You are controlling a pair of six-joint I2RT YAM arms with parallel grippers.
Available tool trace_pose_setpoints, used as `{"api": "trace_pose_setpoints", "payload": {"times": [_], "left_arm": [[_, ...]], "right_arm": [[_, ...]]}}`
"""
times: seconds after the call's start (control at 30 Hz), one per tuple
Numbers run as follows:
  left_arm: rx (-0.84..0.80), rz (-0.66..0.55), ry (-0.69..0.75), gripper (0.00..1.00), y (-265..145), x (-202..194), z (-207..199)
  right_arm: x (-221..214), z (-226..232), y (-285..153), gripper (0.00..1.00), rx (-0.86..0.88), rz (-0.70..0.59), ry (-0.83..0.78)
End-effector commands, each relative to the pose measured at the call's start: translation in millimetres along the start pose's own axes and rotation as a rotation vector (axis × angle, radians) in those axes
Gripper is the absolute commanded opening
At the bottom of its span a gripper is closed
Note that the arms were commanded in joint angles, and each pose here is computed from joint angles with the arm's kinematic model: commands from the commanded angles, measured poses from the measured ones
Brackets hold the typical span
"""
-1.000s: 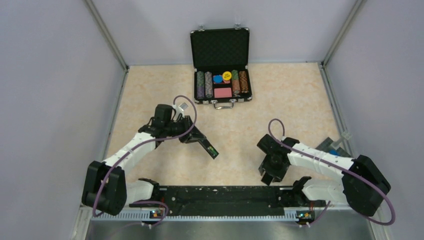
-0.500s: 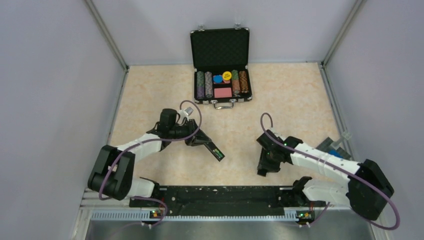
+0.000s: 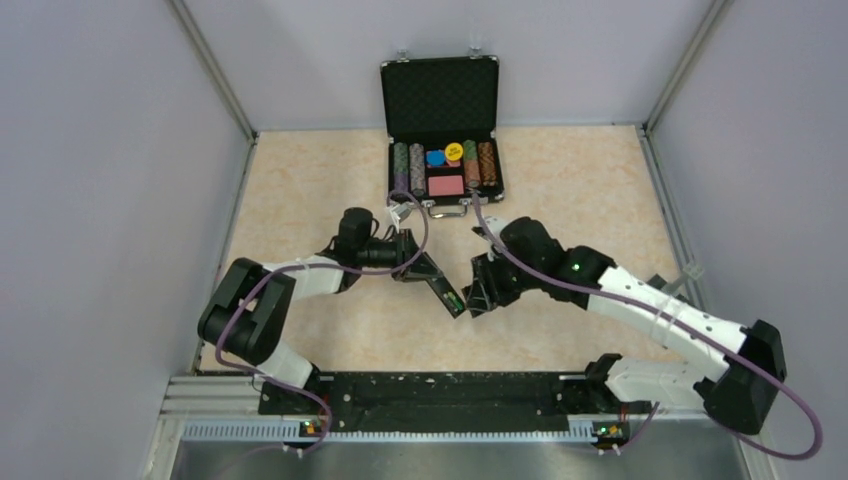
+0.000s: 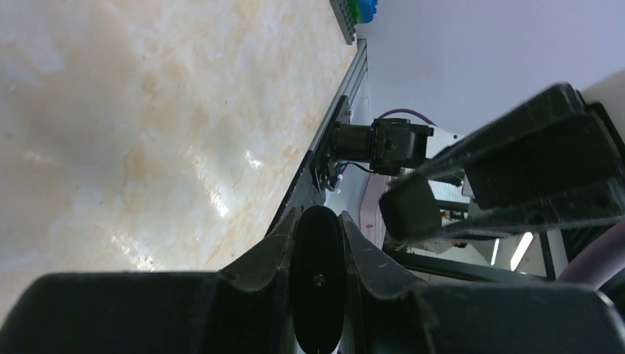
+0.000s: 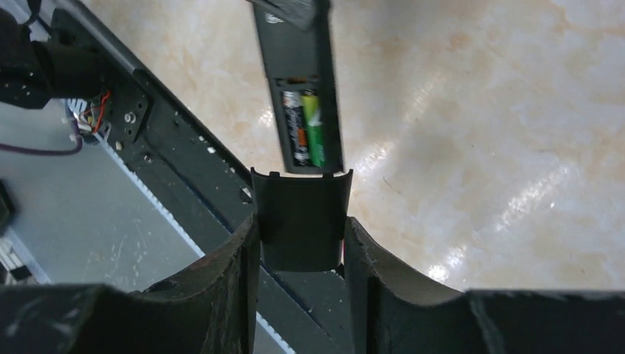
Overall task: Load the batteries into the remote control
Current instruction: Load the battery cover into the remote control.
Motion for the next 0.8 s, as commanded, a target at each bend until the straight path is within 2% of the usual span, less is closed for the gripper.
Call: {"api": "trace_pose_setpoints", "payload": {"times": [0.0,0.2,0.4,0.77], "left_arm": [[-0.071,0.020,0.141,0.00,10,12,-24],[0.019,0.058,0.134,0.00,19,2,-12],[0.022,0.104,0.156,0.00,25,-9,-10],[0.030,0.092,0.166,0.00,28,-5,-14]], "right_arm": [[9,21,7,0.24,0.026,0.078,-0.188],[8,11,17,0.25,-0.092,0.164,-0.192],[2,5,27,0.25,-0.135,0.246,-0.220],[1,11,37,0.25,-0.129,0.201,-0.150]]}}
Point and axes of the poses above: each gripper's point midway between its finger pads, its own y axis out along the fingers, its own z axis along the line the jaws close on, x = y × z, the point moved 3 cm from there along -y, back along the fingers, and after that the axes turned 1 degree about -y, right-handed, at the moved point
